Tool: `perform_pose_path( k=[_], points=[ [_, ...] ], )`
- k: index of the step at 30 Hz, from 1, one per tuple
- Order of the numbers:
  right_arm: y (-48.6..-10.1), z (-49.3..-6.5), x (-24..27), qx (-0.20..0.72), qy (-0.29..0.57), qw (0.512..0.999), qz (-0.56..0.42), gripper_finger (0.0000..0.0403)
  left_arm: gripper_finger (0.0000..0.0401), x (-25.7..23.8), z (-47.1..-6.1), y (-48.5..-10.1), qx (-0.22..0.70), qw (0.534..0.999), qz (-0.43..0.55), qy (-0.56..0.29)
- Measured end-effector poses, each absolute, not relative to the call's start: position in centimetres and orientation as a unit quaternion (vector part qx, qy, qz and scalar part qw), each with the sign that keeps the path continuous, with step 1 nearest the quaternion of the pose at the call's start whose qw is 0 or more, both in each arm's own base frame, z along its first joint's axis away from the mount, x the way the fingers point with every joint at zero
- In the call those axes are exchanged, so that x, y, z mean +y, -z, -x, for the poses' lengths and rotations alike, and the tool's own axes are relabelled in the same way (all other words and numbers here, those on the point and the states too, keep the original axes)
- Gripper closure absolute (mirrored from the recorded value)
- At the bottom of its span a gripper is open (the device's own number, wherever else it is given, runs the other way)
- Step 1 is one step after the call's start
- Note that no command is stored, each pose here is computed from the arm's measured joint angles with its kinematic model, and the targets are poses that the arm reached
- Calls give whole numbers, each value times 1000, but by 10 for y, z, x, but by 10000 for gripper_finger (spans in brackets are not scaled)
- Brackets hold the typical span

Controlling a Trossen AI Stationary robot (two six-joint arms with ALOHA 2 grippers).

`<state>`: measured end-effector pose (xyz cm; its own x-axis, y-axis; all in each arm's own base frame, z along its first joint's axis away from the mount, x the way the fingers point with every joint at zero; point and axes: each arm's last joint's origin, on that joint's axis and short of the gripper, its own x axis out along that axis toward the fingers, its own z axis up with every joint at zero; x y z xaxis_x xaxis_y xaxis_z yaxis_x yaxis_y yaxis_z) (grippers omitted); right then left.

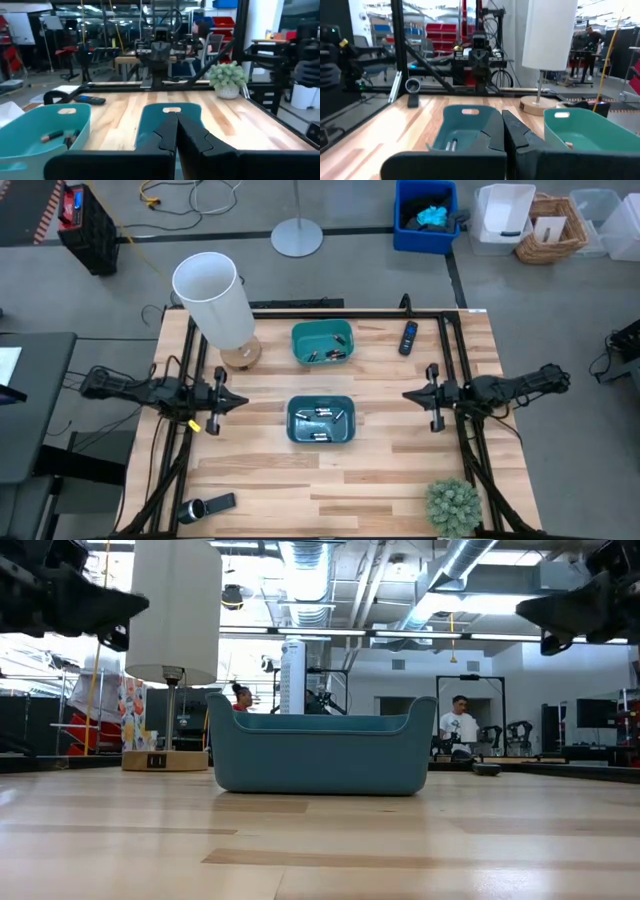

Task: Sort batteries
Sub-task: Return to Home Position

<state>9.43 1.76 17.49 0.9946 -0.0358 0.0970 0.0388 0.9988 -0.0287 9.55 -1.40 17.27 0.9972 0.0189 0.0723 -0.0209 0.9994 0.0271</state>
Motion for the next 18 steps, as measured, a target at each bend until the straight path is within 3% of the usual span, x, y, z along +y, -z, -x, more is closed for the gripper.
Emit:
perform_pose_path(
  k=[6,18],
  points=[
    [-171,-95,19,-33,-33,999,14,403,401,-11,-97,-172,-32,999,0,10],
    [-169,-96,16,-20,-54,998,7,403,401,-3,-97,-171,-32,999,-7,17]
  ],
)
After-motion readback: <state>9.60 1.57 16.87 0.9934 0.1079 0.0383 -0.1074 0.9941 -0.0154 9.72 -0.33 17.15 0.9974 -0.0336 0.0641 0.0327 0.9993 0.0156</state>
